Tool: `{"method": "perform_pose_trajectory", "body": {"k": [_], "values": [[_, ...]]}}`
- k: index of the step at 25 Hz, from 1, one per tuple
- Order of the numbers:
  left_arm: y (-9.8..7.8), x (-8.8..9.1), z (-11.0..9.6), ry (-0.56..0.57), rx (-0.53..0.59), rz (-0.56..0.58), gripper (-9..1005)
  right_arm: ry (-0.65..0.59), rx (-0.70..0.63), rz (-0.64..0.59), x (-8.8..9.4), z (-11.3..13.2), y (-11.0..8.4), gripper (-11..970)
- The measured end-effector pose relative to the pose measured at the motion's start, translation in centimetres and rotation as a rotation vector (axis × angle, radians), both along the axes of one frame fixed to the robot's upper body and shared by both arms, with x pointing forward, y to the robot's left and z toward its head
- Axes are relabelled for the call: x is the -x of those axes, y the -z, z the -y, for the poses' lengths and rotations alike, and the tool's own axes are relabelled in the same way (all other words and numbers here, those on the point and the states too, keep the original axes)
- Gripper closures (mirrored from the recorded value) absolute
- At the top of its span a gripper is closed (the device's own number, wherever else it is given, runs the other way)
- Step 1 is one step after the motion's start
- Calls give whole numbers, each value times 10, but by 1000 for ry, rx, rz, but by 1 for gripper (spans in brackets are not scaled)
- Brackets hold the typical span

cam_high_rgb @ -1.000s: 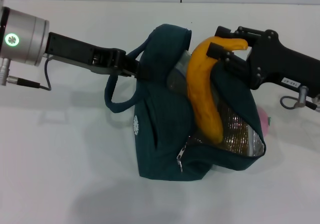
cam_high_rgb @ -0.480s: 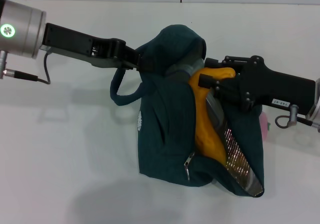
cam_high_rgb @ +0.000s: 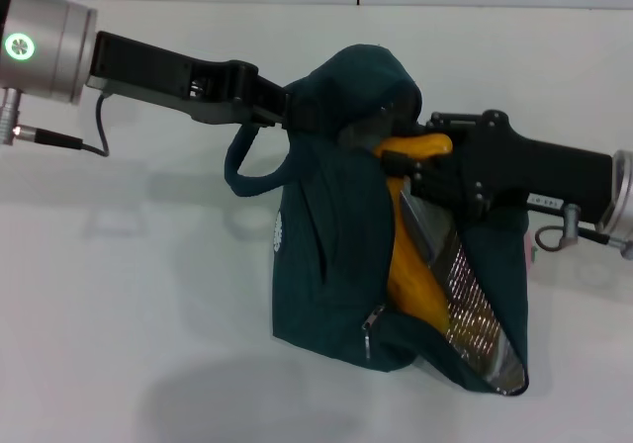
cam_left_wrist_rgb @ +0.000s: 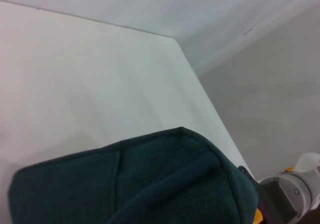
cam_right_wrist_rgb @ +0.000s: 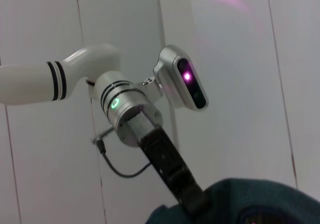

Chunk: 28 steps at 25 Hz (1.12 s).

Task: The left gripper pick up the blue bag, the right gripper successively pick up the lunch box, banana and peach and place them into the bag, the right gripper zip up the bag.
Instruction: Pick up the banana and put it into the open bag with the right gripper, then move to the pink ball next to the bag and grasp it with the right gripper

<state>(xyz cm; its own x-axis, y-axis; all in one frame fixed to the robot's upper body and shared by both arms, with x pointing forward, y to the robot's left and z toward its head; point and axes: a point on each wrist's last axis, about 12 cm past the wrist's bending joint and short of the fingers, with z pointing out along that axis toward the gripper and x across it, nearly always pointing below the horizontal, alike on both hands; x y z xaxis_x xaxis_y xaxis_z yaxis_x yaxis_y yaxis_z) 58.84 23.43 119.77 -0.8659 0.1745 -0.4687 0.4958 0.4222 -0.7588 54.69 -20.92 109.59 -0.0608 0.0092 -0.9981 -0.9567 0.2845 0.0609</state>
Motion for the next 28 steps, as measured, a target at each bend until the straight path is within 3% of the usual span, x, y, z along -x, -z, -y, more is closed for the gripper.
{"method": "perform_pose_trajectory", "body": {"k": [11, 20, 28], "values": [[0, 2, 5, 20, 10, -9, 954, 78, -7, -62, -22, -7, -9, 616], [0, 2, 5, 21, 12, -10, 954, 2, 28, -231, -29, -15, -16, 621], [2, 2, 4, 16, 13, -12, 953, -22, 58, -288, -33, -4, -28, 619]]}}
